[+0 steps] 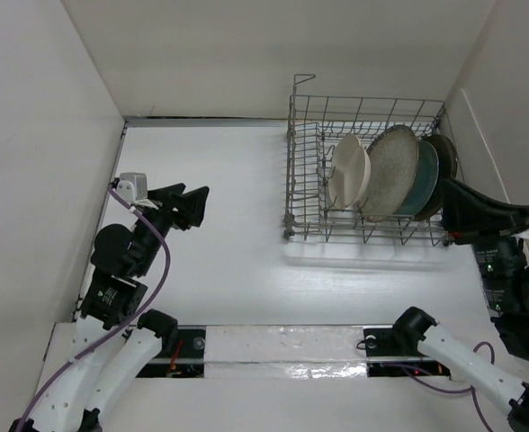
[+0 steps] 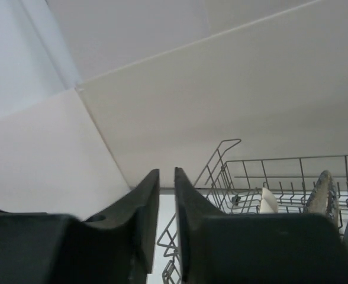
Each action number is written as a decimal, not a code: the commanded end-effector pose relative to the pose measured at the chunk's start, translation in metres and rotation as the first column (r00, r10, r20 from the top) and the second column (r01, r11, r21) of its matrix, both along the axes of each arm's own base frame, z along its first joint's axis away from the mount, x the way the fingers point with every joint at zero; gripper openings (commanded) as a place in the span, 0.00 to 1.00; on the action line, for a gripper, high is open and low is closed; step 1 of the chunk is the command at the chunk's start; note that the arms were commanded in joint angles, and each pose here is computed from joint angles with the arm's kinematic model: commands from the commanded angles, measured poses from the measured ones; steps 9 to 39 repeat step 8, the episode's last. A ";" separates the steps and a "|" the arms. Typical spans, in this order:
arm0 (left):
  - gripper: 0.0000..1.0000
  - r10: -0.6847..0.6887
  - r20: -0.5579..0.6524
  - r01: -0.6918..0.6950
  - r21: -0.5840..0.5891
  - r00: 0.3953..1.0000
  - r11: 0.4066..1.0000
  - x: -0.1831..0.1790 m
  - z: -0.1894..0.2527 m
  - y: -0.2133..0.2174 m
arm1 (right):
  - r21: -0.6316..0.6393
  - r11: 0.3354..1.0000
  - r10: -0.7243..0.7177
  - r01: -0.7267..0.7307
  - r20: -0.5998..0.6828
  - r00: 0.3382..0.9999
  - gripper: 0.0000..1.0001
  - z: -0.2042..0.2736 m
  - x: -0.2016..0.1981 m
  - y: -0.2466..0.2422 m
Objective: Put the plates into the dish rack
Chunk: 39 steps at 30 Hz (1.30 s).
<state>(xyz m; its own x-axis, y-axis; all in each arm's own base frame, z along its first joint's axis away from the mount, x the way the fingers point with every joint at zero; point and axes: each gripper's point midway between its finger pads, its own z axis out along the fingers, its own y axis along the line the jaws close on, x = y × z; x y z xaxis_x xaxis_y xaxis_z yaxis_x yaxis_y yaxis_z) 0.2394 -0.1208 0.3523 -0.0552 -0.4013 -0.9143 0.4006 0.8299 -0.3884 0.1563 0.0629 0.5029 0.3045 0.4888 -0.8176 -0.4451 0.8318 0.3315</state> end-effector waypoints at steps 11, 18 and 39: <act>0.62 -0.018 0.097 0.029 -0.120 0.995 0.992 -0.009 0.052 -0.001 | 0.021 0.998 -0.055 0.057 -0.077 0.996 0.42 -0.032 0.007 -0.010; 0.62 -0.018 0.097 0.029 -0.120 0.995 0.992 -0.009 0.052 -0.001 | 0.021 0.998 -0.055 0.057 -0.077 0.996 0.42 -0.032 0.007 -0.010; 0.62 -0.018 0.097 0.029 -0.120 0.995 0.992 -0.009 0.052 -0.001 | 0.021 0.998 -0.055 0.057 -0.077 0.996 0.42 -0.032 0.007 -0.010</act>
